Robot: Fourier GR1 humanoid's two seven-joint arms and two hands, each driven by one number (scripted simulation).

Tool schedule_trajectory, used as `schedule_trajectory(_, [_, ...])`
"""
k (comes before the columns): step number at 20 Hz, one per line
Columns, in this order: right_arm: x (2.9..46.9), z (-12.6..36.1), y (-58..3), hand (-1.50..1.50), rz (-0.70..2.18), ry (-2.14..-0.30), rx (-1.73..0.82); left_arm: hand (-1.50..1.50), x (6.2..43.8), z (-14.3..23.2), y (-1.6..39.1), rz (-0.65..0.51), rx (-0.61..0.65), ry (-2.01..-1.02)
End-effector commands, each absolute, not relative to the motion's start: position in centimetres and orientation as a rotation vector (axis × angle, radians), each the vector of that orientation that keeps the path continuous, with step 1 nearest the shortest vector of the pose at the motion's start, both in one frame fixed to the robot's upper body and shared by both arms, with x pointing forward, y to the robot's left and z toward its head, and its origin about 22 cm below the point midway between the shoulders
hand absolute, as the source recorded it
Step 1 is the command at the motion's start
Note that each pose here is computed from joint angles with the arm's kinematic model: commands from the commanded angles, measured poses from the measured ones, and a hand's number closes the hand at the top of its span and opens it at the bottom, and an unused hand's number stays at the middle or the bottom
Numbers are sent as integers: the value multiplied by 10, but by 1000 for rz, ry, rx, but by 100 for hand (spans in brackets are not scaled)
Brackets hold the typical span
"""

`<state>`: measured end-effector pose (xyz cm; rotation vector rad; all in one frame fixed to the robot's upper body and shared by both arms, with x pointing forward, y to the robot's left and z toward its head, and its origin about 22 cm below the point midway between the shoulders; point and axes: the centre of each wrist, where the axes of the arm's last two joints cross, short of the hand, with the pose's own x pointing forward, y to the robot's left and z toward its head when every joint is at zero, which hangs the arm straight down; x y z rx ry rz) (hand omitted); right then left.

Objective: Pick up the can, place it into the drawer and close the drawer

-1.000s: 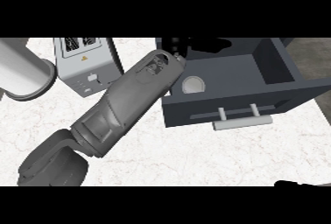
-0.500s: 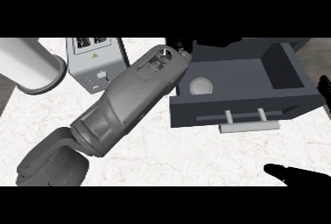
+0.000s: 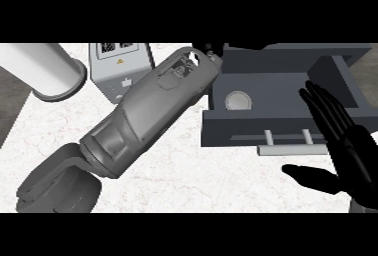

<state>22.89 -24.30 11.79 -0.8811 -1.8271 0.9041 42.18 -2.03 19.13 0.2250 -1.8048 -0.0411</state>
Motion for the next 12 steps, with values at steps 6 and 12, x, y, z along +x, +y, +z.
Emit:
schedule_trajectory(6, [266,60,-233,-150,947,-1726,-1025,-150,429,194,11,-42,251,-1768])
schedule_trajectory(12, [297,18,-229,-150,923,-1671,-1065,-150,422,214,30,-30,215,-1775])
